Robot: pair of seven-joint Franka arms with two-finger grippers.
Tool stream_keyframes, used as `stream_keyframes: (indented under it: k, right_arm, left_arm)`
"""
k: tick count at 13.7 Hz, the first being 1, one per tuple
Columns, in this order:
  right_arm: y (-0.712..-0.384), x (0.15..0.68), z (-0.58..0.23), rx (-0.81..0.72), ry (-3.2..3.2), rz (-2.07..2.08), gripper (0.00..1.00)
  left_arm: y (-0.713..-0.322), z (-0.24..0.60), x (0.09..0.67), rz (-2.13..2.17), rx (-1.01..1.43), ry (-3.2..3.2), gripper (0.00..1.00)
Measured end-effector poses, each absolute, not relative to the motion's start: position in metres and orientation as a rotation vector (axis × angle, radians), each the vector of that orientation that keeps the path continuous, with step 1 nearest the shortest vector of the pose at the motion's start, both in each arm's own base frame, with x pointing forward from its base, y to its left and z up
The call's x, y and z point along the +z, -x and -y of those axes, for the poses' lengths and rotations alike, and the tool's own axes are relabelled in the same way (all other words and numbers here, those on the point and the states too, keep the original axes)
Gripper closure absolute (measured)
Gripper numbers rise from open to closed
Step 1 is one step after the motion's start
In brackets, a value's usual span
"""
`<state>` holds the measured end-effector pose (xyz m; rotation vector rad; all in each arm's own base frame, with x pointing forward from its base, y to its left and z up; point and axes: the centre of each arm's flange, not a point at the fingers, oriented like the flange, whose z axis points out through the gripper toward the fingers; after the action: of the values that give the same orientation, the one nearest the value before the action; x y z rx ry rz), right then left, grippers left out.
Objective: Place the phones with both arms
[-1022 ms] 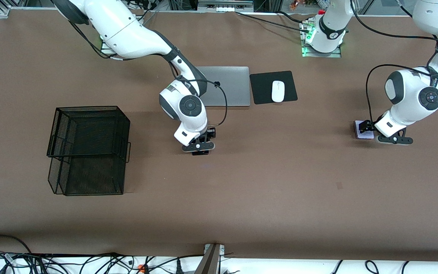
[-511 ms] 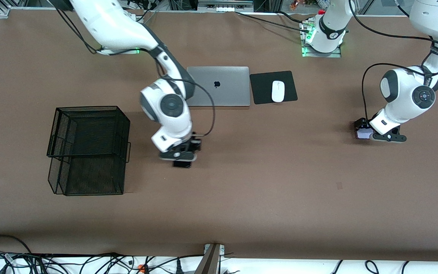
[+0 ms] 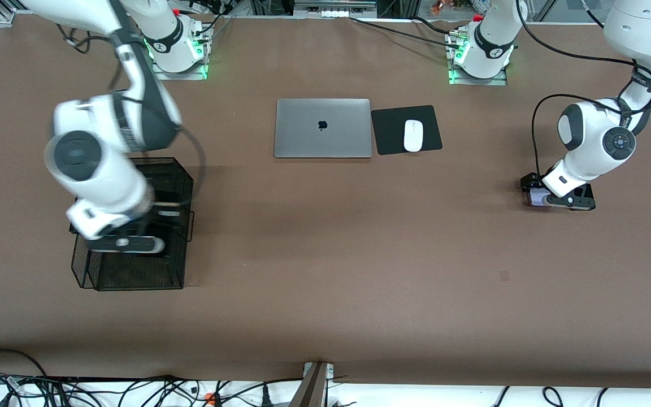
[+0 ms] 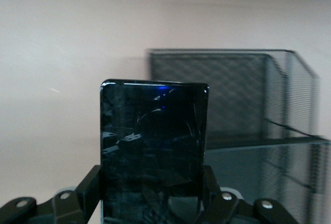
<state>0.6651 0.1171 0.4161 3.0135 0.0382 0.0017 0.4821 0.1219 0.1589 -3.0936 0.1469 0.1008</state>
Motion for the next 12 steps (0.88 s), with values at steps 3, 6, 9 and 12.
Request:
stream_keyframes:
  k: [3,6,9,12]
  right_arm:
    - [-0.654,0.398,-0.022,-0.125,-3.074,-0.086,0.20]
    - [-0.627,0.369,0.026,-0.188,-3.103,-0.083,0.20]
    - [-0.606,0.345,0.027,-0.175,-3.113,-0.081,0.20]
    - [-0.597,0.328,0.029,-0.167,-3.112,-0.081,0.20]
  left_arm:
    - [-0.482,-0.122,0.157,-0.147,0.098,3.094,0.00]
    - [-0.483,-0.121,0.160,-0.148,0.092,3.093,0.13]
    - [-0.483,-0.122,0.161,-0.145,0.091,3.093,0.14]
    - [-0.485,-0.120,0.162,-0.094,0.086,3.095,0.14]
